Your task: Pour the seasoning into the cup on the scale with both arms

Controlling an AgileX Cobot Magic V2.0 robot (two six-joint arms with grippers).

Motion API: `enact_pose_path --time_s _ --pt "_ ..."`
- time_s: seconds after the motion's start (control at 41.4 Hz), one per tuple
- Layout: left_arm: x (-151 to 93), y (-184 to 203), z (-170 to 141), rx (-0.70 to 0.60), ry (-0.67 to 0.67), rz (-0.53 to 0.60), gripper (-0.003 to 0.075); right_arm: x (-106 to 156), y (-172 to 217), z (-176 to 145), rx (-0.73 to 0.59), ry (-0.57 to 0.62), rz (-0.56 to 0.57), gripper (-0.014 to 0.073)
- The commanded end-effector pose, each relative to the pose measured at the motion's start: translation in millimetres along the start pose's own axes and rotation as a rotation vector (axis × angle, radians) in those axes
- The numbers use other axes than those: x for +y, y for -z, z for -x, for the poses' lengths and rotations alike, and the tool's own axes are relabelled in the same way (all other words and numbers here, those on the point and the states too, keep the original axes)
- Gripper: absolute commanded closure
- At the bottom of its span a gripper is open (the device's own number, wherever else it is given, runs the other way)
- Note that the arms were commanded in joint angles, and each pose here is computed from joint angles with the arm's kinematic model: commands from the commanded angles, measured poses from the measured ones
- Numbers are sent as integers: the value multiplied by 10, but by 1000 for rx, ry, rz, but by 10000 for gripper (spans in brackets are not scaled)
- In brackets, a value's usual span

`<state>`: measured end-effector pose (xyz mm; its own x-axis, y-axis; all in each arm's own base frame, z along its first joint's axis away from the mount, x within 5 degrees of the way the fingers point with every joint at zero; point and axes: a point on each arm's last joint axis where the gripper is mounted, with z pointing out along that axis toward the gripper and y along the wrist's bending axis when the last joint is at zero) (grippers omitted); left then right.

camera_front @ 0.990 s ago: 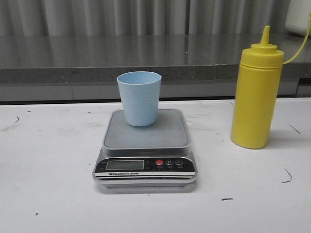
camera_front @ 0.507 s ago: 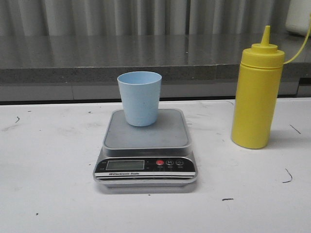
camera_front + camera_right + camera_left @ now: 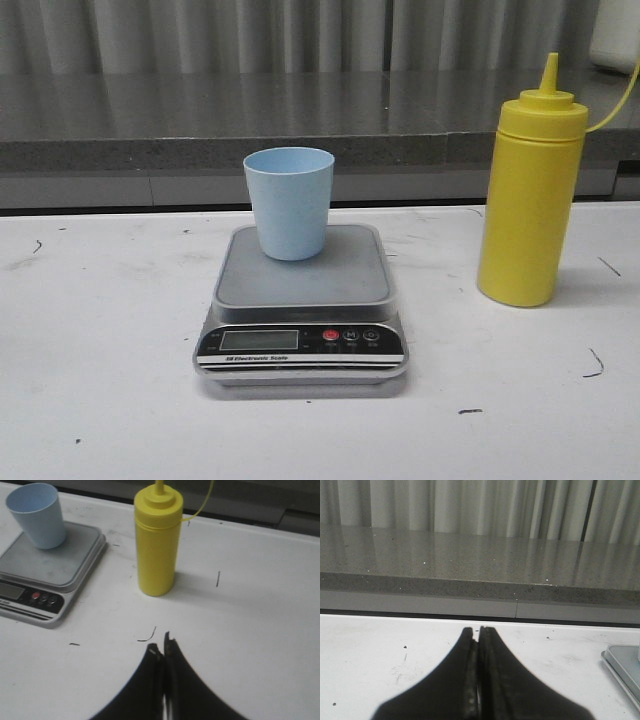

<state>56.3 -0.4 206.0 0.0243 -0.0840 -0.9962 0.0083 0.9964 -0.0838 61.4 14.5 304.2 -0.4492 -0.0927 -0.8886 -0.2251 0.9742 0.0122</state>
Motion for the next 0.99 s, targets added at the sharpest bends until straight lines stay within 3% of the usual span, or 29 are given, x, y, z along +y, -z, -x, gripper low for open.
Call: enact_pose_path --time_s 0.0,0.145,0.29,0.58,0.966 --pt "2 7 8 -79 3 -3 740 -29 6 -44 -193 43 -48 709" --pt "2 7 8 -79 3 -3 740 -90 -94 -306 -398 17 -152 711" --pt "2 7 8 -79 3 -3 740 -113 -216 -605 -480 9 -195 711" --pt "2 7 8 -78 3 -3 740 -125 -382 -935 -524 -6 -206 711" --pt "2 7 8 -78 3 -3 740 -132 -385 -944 -509 -11 -220 711"
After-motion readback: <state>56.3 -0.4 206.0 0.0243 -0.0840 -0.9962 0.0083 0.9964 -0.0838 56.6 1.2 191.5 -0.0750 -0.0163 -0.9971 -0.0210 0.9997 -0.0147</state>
